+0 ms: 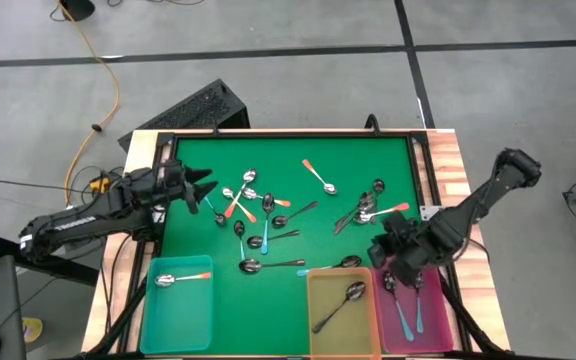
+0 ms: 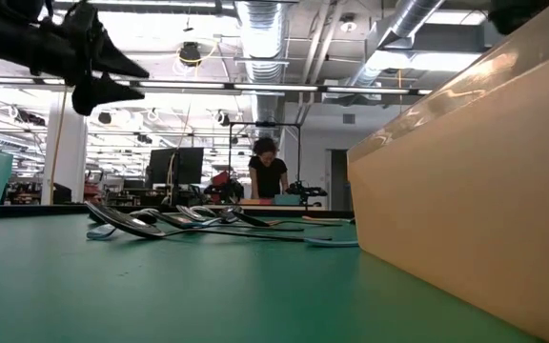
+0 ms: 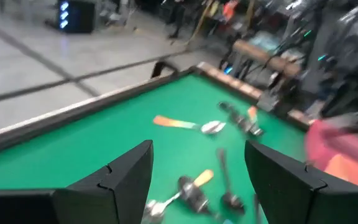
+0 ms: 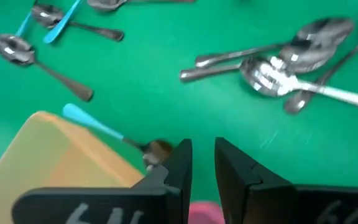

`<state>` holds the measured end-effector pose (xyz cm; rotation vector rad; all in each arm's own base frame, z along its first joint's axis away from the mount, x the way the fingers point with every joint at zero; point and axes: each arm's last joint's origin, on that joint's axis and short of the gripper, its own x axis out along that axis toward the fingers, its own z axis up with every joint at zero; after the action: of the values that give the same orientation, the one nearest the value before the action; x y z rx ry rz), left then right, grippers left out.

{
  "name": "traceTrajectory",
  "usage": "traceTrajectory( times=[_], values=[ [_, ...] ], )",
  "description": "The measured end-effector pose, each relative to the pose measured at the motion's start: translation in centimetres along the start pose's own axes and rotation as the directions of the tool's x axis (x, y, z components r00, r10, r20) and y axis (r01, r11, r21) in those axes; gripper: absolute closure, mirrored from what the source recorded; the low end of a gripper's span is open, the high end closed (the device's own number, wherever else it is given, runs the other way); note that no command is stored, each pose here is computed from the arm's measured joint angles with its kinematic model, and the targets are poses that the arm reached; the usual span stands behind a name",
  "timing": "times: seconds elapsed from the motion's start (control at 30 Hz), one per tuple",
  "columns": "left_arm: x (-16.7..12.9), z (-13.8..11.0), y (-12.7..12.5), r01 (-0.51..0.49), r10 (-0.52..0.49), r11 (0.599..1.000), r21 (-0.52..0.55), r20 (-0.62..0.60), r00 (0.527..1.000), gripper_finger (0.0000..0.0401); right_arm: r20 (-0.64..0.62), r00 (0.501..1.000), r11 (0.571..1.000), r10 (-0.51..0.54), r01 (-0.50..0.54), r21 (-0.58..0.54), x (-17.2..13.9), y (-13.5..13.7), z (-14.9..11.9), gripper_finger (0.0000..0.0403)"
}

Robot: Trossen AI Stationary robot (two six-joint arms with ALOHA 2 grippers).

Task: Sort silverware by color (type)
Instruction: Put the orange spoon into the green bin

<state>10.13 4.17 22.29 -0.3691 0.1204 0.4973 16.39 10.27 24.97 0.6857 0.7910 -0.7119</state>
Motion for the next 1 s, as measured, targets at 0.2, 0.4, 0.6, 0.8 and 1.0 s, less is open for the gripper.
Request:
traceTrajectory(
  times=[0.2, 0.4, 0.6, 0.8, 1.0],
  values=[
    [1.2, -1.4, 0.5, -0.090, 0.086, 0.996, -0.015, -0.162, 0.983, 0.0163, 0.003, 1.000, 0.999, -0.006, 0.006, -0.040, 1.0, 0.3, 1.6, 0.0323],
    [2.3, -2.4, 0.3, 0.011, -0.001, 0.999, 0.034, -0.298, 0.955, 0.0163, 0.023, 1.000, 0.995, -0.002, 0.004, -0.098, 1.7, 0.4, 2.9, 0.0323],
    [3.0, -2.8, 0.5, -0.042, 0.061, 0.997, 0.066, -0.333, 0.941, 0.0163, 0.038, 0.999, 0.996, -0.034, 0.038, -0.087, 2.3, 0.1, 3.9, 0.0323],
    [3.8, -3.2, 0.9, -0.155, 0.174, 0.984, 0.082, -0.330, 0.928, 0.0163, 0.058, 0.996, 0.996, -0.064, 0.068, -0.061, 2.7, -0.2, 4.9, 0.0323],
    [4.9, -3.3, 0.8, -0.204, 0.223, 0.974, 0.094, -0.305, 0.926, 0.0163, 0.066, 0.995, 0.996, -0.080, 0.082, -0.039, 3.0, -0.4, 5.4, 0.0323]
  ],
)
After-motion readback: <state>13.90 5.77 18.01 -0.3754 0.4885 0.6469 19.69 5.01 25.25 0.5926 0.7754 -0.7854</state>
